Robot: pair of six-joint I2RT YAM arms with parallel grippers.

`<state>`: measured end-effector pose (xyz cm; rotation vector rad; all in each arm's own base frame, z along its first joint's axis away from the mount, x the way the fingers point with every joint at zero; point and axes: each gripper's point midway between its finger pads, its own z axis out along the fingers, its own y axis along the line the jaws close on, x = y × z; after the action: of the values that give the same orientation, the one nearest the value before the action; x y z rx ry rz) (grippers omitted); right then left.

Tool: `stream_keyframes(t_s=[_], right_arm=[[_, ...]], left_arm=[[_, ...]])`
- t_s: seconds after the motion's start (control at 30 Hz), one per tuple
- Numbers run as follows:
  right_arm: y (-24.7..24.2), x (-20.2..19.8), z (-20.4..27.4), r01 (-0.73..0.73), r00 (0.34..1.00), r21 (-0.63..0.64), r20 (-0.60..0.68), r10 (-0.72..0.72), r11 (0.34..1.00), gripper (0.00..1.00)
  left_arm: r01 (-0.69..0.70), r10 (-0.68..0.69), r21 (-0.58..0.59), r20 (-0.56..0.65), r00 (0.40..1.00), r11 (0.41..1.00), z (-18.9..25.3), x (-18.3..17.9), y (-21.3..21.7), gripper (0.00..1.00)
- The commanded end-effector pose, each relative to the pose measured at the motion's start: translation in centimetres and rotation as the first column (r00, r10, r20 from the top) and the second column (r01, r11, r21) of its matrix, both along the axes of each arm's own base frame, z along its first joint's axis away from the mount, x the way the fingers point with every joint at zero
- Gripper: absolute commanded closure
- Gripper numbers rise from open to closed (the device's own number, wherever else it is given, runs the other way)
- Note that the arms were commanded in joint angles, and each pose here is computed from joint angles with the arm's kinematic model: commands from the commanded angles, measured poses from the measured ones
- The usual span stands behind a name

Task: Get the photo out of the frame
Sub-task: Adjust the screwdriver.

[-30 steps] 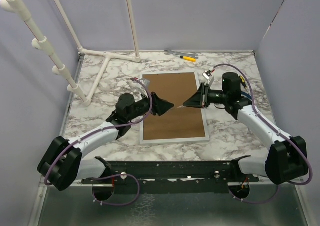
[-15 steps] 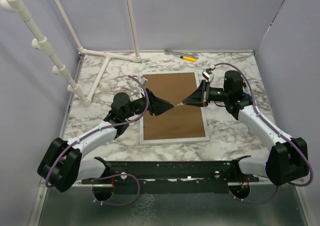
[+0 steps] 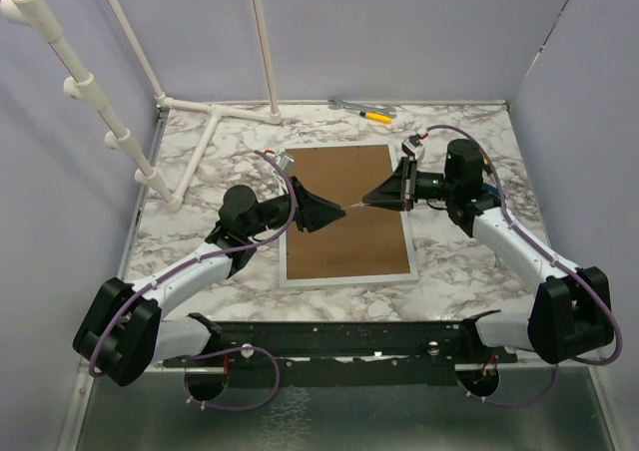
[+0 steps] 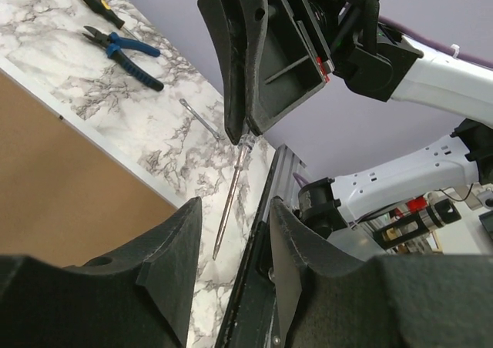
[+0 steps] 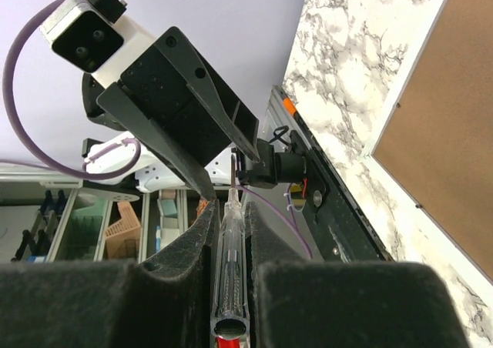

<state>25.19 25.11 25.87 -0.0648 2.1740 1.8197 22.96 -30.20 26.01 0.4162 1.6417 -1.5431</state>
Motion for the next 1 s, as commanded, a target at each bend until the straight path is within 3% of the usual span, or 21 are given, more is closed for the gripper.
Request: stream_keyframes(t_s=[0.0,0.13,0.3,0.4,0.47,0.5,0.53,0.6,0.77,0.97], right_arm=[[0.2,-0.2,0.2,-0.032,1.000,0.022,0.000,0.032,0.999,0.99],[0.3,-0.1,0.0,-0.031,0.999,0.024,-0.008,0.031,0.999,0.99],[0.3,0.0,-0.2,-0.030,0.999,0.029,-0.015,0.030,0.999,0.99],[0.4,0.0,-0.5,-0.033,0.999,0.030,-0.016,0.034,0.999,0.96],[0.4,-0.1,-0.6,-0.050,0.999,0.029,0.003,0.050,0.998,0.71],[0.3,-0.1,-0.6,-0.060,0.998,0.027,0.031,0.059,0.998,0.48],[0.3,-0.1,-0.7,-0.062,0.995,0.019,0.074,0.060,0.998,0.32],[0.0,-0.1,-0.8,-0.056,0.982,-0.007,0.179,0.056,0.998,0.15],[-0.3,-0.8,-0.1,-0.086,0.886,-0.012,0.456,0.082,0.996,0.11],[0.0,-1.7,0.2,-0.178,0.867,0.031,0.478,0.142,0.984,0.25]], left_arm=[[0.047,-0.047,-0.001,0.023,0.999,0.999,0.0,-0.8,-0.1,0.59],[0.050,-0.050,0.001,0.030,0.998,0.999,0.0,-0.9,-0.1,0.70],[0.049,-0.049,0.004,0.024,0.999,0.999,-0.2,-0.9,-0.1,0.98],[0.050,-0.050,0.002,0.013,0.999,0.999,-0.3,-0.9,-0.1,1.00],[0.054,-0.054,-0.004,-0.002,0.999,0.999,-0.2,-0.9,-0.2,1.00],[0.058,-0.058,-0.008,-0.013,0.998,0.998,-0.1,-1.0,-0.2,1.00],[0.067,-0.067,-0.011,-0.027,0.997,0.998,-0.1,-1.1,-0.3,1.00],[0.087,-0.088,-0.021,-0.066,0.994,0.996,-0.1,-1.3,-0.4,1.00],[0.155,-0.164,-0.063,-0.181,0.970,0.986,0.4,-2.2,-0.8,1.00],[0.215,-0.235,-0.113,-0.210,0.949,0.970,2.1,-3.0,-0.8,1.00]])
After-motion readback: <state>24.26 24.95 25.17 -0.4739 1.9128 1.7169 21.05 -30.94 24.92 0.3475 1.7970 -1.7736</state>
